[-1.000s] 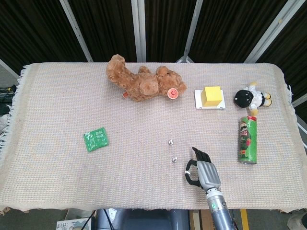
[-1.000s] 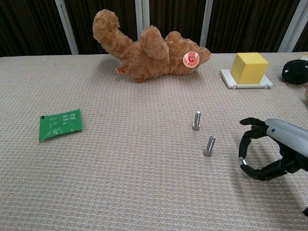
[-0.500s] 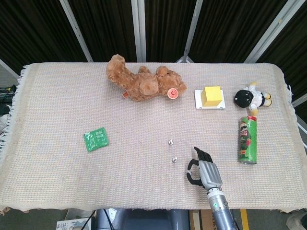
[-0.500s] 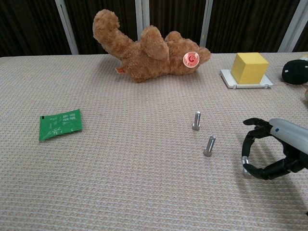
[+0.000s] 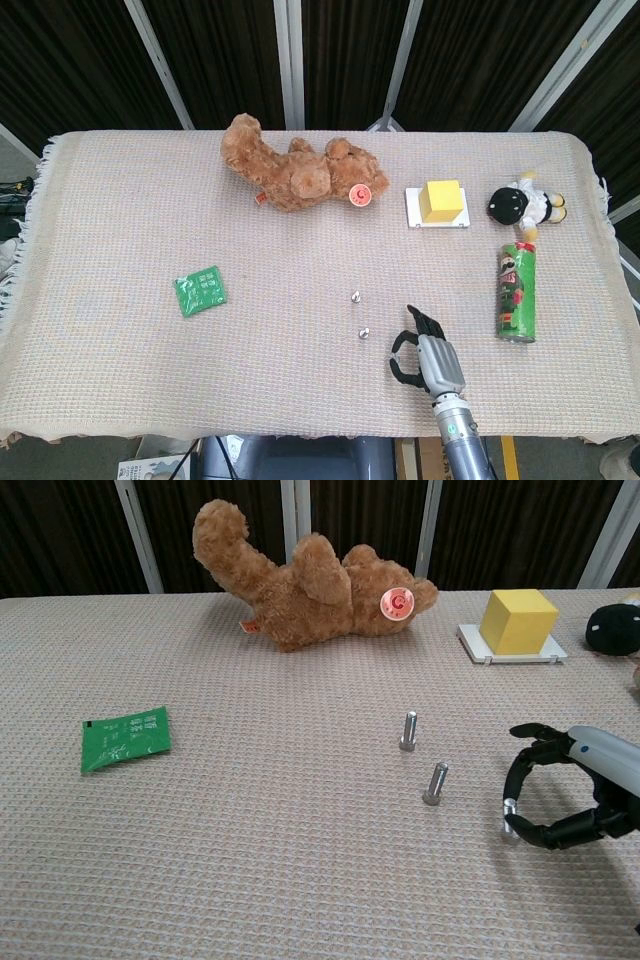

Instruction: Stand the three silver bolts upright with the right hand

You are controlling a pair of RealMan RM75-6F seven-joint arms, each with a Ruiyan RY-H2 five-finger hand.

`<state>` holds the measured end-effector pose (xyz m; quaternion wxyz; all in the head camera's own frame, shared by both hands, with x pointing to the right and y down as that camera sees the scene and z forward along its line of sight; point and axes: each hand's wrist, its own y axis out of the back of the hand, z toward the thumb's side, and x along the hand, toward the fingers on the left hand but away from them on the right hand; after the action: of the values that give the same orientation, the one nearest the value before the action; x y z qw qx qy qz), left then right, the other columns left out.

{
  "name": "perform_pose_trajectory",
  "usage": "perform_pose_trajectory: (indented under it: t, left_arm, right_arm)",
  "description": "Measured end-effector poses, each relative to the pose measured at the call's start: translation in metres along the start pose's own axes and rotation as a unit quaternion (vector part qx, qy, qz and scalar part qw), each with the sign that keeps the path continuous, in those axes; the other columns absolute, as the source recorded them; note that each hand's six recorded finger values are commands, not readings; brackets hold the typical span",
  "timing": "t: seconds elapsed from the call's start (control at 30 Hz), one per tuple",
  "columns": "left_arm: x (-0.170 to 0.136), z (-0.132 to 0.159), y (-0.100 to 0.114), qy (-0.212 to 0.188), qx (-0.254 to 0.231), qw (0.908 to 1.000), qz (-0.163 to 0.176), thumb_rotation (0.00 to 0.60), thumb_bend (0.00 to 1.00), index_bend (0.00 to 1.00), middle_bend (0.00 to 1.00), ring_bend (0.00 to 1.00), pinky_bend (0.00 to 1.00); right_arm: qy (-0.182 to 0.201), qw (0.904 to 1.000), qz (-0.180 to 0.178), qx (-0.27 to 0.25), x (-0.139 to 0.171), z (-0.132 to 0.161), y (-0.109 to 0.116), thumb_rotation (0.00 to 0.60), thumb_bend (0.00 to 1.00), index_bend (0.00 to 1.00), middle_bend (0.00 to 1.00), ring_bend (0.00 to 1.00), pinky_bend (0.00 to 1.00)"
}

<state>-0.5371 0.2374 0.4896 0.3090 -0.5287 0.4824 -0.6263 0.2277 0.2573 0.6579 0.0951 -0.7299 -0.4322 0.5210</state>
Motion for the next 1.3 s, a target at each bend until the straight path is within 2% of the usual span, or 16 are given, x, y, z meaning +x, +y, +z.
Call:
perform_pose_trajectory:
  t: [0.63, 1.3]
  left_arm:
    - [0.000, 0.000, 0.000, 0.000, 0.003, 1.0000, 0.000, 0.600, 0.08, 0.11, 0.03, 0.01, 0.08]
    - [-0.001, 0.000, -0.001, 0.001, 0.004, 1.0000, 0.000, 0.600, 0.08, 0.11, 0.03, 0.01, 0.08]
  right_arm:
    - [-0.001, 0.9991, -0.015, -0.039, -0.002, -0.009, -0.007, 0.600, 0.39, 0.59, 0.00, 0.00, 0.06]
    - [-0.007, 0.9993, -0.006, -0.036, -0.001, -0.016, -0.005, 0.600, 0.39, 0.58, 0.00, 0.00, 0.06]
